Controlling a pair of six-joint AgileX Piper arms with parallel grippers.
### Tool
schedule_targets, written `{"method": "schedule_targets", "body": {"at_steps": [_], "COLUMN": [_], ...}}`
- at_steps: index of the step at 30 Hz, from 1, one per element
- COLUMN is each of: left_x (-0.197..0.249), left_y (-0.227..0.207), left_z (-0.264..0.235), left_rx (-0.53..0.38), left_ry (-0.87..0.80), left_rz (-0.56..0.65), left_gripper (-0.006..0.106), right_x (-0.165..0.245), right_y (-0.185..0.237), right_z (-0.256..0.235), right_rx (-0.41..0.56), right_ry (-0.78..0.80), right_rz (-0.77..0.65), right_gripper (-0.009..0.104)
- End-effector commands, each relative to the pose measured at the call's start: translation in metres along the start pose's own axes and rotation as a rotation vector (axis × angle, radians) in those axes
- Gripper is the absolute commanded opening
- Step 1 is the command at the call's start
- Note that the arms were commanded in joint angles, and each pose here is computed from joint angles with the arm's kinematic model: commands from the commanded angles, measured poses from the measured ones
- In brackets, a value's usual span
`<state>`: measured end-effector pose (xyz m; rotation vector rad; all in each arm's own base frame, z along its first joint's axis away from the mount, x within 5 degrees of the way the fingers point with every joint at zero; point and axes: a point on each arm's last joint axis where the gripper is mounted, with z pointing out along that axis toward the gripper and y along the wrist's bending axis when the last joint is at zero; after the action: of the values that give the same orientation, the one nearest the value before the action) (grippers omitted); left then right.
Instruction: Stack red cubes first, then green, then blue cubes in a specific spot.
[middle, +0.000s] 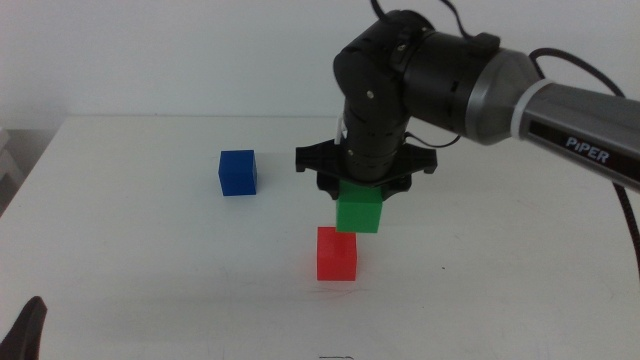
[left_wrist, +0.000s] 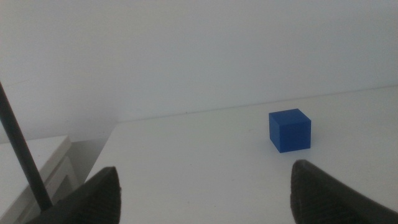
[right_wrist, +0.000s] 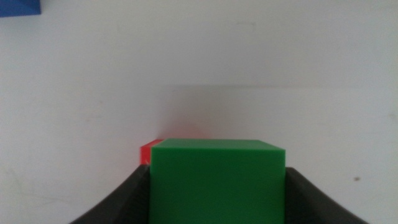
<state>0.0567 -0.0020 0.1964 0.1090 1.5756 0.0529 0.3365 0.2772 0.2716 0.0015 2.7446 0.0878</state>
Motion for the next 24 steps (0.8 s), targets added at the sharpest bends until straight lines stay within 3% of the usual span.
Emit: {"method": "schedule_targets", "body": {"at_steps": [1, 24], "left_x": [-0.010, -0.010], "left_y": [0.001, 0.001], "left_z": [-0.002, -0.002], "left_rx": [-0.007, -0.007], "left_ry": [-0.100, -0.100], "left_rz": [-0.012, -0.012], "left_gripper": [0.093, 0.093], "right_x": [-0.009, 0.006], "right_y": [0.001, 0.026], "right_z": [-0.030, -0.005], "right_rx": [-0.051, -0.023], "right_ry": [-0.105, -0.041], "right_rz": [0.019, 0.010], "right_gripper": [-0.001, -0.001]}}
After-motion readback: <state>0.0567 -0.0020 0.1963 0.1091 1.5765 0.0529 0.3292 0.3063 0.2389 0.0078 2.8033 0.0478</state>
